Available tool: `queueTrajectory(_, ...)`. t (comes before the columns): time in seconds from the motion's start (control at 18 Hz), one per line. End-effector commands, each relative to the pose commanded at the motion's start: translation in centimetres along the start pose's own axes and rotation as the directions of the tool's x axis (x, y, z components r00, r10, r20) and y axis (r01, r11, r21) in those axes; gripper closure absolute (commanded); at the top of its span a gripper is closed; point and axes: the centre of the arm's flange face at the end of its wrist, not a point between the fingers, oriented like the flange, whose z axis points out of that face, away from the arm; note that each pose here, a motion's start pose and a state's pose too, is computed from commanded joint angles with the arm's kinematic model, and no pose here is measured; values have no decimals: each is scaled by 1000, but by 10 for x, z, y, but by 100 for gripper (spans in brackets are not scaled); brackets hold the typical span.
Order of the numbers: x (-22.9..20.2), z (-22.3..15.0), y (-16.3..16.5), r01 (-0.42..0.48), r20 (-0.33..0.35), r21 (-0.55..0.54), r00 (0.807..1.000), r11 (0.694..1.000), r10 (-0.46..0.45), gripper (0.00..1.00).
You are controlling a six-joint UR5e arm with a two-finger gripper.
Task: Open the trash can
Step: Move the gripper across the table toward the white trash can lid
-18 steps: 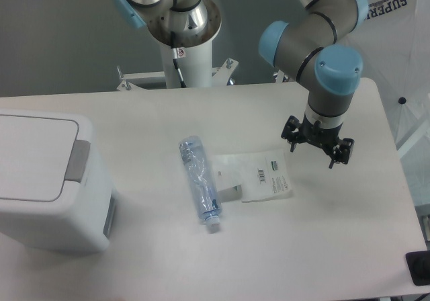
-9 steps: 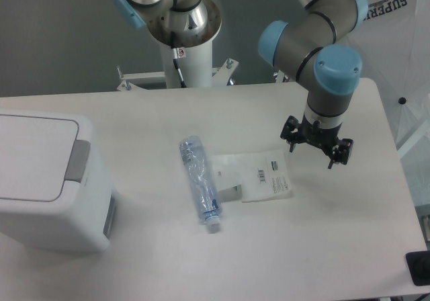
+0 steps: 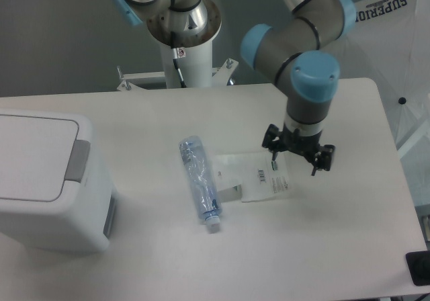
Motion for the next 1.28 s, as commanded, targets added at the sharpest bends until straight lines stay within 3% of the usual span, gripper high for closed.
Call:
queueTrajectory(0.11, 13, -3, -15, 7, -2, 11, 1000, 1000, -7, 0)
queueTrajectory(0.28, 28, -23, -43, 128, 7, 58, 992, 990, -129, 0)
queueTrajectory(0.44, 51, -43, -69, 170, -36, 118, 985, 978, -167, 0)
queueTrajectory(1.28, 178, -166, -125, 277, -194, 324, 955, 904, -223, 0)
